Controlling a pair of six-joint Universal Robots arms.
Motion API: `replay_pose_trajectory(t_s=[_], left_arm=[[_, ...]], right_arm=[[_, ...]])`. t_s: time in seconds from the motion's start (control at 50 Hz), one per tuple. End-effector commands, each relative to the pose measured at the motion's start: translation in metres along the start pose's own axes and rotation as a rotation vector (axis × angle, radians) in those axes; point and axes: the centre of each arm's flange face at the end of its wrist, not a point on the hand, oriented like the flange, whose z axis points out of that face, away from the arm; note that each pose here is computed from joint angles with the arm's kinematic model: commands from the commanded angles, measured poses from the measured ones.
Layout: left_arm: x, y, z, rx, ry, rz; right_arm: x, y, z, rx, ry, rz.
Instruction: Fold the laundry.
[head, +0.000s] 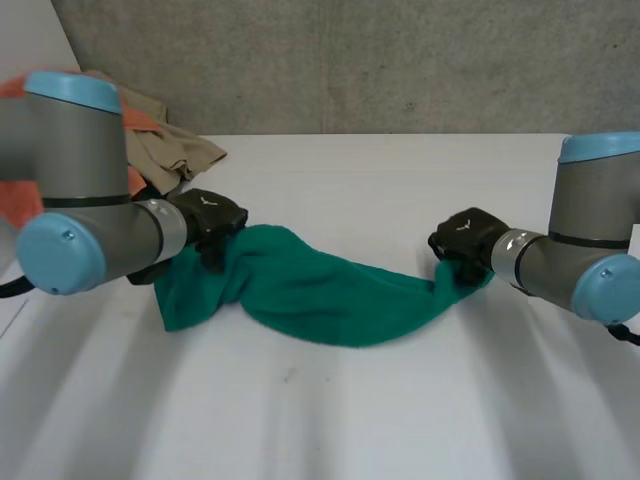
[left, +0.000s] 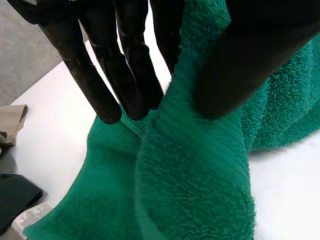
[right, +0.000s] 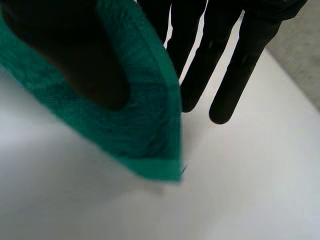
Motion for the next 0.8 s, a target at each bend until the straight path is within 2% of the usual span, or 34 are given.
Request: replay_pose_trajectory(t_s=[0.02, 0.08, 0.1, 0.16, 0.18, 0.26, 0.32, 0.52, 0.6, 0.68, 0.8], left_arm=[[0.001, -0.019, 0.009, 0.055, -0.058, 0.034], [-0.023, -0.052, -0.003, 0.164, -0.2, 0.031], [-0.04, -0.079, -0.015, 0.279, -0.295, 0.024], [-0.065, -0.125, -0.042, 0.501, -0.443, 0.005], [-0.078, -0.154, -0.064, 0.655, -0.525, -0.006], [-0.094, -0.211, -0.126, 0.982, -0.651, -0.023], [-0.094, -0.22, -0.138, 1.053, -0.67, -0.038], [-0.085, -0.148, -0.062, 0.736, -0.582, -0.106], [-0.068, -0.098, -0.025, 0.554, -0.509, -0.115], [-0.048, -0.051, 0.002, 0.391, -0.438, -0.114], [-0.02, 0.008, 0.016, 0.176, -0.359, -0.07]], right_arm=[[0.033, -0.042, 0.011, 0.217, 0.207, -0.069], [0.072, -0.089, 0.004, 0.426, 0.415, -0.099], [0.093, -0.114, -0.006, 0.536, 0.534, -0.095], [0.123, -0.147, -0.027, 0.704, 0.706, -0.063], [0.137, -0.164, -0.041, 0.803, 0.795, -0.037], [0.151, -0.189, -0.064, 0.985, 0.893, -0.01], [0.148, -0.191, -0.065, 0.993, 0.882, -0.017], [0.115, -0.143, -0.03, 0.77, 0.67, 0.008], [0.081, -0.097, -0.007, 0.61, 0.498, 0.026], [0.052, -0.055, 0.006, 0.464, 0.391, 0.042], [0.019, -0.002, 0.012, 0.25, 0.281, 0.013]])
